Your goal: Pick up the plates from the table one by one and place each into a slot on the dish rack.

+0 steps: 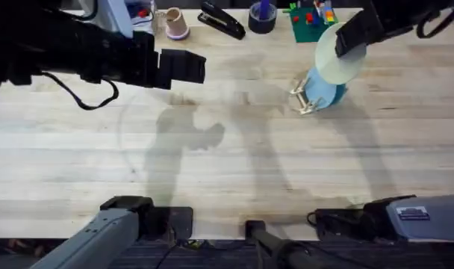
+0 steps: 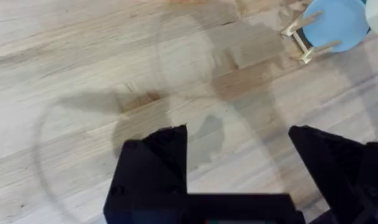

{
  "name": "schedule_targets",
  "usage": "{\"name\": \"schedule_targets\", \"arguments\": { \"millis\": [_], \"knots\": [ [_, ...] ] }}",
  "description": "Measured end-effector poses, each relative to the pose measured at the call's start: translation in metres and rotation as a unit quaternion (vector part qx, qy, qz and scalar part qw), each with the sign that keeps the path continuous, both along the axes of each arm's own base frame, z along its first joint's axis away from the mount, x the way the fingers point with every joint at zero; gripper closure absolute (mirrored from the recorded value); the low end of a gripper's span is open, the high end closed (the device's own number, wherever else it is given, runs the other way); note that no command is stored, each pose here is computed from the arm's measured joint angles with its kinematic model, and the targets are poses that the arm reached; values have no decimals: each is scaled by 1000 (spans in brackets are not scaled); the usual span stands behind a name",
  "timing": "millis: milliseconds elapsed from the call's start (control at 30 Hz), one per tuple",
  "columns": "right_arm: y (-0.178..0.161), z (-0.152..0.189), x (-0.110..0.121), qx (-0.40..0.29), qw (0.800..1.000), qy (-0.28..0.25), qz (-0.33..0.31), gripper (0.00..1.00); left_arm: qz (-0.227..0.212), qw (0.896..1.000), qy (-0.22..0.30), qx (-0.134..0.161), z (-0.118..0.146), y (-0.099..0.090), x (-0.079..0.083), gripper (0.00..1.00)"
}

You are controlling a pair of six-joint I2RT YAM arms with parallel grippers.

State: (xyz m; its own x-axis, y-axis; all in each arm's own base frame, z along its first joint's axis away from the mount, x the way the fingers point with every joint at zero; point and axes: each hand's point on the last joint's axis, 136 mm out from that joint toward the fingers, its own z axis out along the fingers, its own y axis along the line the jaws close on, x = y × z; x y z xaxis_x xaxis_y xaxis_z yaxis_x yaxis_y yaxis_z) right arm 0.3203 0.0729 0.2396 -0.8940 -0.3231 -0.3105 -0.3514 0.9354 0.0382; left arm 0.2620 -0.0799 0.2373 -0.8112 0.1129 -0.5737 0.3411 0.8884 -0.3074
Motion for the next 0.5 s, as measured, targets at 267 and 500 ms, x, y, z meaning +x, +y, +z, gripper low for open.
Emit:
{"name": "schedule_targets", "arguments": {
  "millis": [267, 500],
  "knots": [
    [16, -1, 10, -9, 1000, -26, 13, 968, 0, 1000, 2, 0, -1, 0, -1, 5],
    [14, -22, 8, -16, 1000, -9, 5, 966, 2, 1000, 12, 4, -3, 1, -4, 5]
  ]
}}
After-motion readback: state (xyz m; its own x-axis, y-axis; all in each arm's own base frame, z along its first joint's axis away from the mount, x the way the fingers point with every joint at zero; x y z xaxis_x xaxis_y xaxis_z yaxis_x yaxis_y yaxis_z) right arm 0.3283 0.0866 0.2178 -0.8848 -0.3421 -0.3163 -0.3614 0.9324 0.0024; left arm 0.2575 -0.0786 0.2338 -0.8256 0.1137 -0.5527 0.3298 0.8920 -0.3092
